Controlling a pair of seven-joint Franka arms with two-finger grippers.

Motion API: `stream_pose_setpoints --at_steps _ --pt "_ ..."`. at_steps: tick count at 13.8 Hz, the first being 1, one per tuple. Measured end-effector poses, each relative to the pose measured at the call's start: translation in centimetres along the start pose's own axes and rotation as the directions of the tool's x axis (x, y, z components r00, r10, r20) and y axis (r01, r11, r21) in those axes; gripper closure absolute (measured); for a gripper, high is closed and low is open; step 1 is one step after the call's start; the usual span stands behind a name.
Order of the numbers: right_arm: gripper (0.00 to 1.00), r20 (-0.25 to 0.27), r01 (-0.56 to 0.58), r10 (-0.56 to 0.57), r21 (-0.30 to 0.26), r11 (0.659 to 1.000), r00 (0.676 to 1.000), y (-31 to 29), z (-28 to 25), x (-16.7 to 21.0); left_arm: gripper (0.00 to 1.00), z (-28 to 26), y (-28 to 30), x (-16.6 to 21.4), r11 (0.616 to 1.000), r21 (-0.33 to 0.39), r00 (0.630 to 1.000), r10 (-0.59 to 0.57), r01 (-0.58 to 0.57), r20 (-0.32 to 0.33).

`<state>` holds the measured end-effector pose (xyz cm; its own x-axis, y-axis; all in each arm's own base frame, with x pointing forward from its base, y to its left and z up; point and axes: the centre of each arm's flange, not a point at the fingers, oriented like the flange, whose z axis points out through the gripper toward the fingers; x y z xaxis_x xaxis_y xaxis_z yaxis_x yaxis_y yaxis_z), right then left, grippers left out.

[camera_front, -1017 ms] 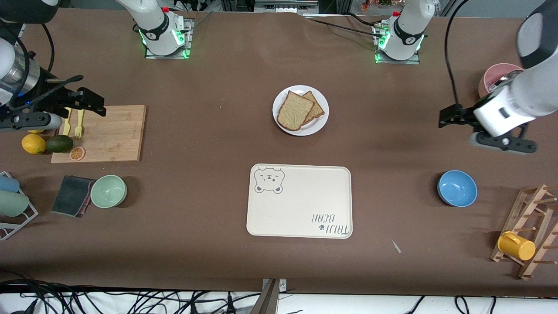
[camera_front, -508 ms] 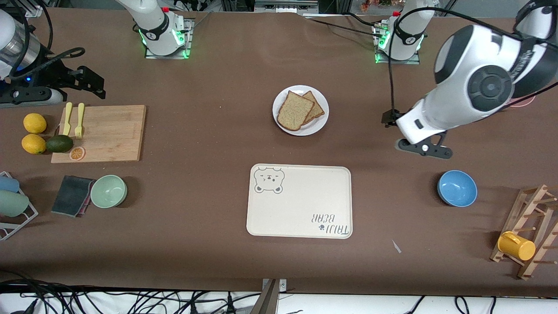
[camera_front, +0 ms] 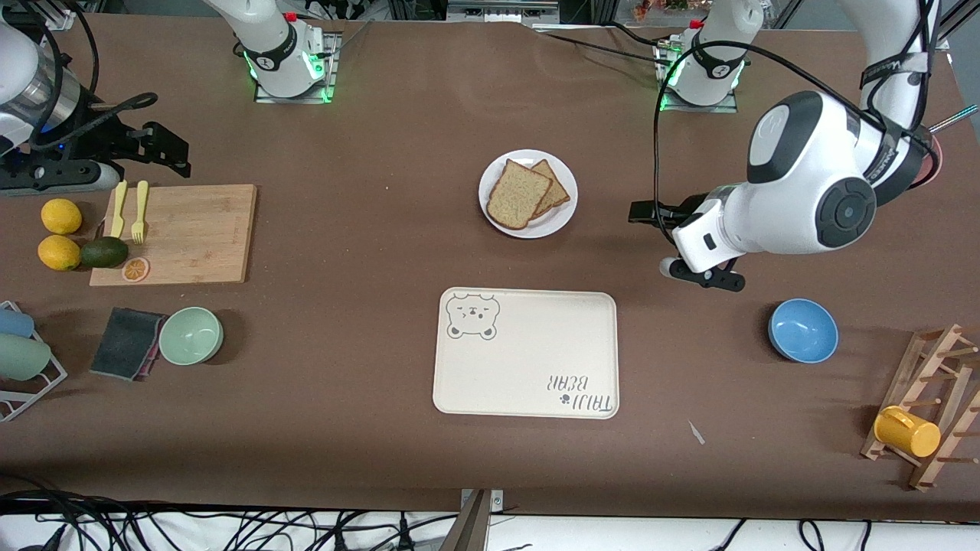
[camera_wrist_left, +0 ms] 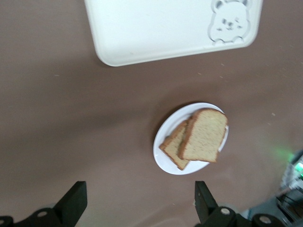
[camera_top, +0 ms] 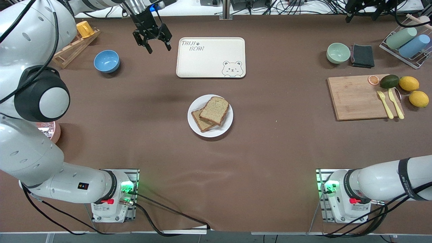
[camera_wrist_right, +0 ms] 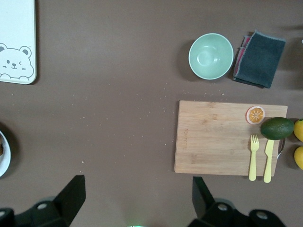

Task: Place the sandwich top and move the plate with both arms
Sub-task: 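Reach the left gripper toward the white plate rim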

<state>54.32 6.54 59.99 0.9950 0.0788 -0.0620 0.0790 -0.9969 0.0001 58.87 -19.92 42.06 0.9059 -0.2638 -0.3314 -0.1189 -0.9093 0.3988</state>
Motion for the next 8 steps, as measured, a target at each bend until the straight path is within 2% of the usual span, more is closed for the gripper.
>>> stream_pose_setpoints --at_steps 3,8 --pt "0.00 0.000 -0.011 0.011 -0.001 1.000 1.000 0.5 0.9 0.8 0.00 3.2 -2.3 1.1 0.978 -0.170 0.991 0.129 -0.120 0.038" --pt "0.00 0.000 -0.014 0.014 -0.008 1.000 1.000 0.7 2.0 1.7 0.00 8.3 -9.7 -0.1 0.902 -0.360 0.963 0.267 -0.238 0.033"
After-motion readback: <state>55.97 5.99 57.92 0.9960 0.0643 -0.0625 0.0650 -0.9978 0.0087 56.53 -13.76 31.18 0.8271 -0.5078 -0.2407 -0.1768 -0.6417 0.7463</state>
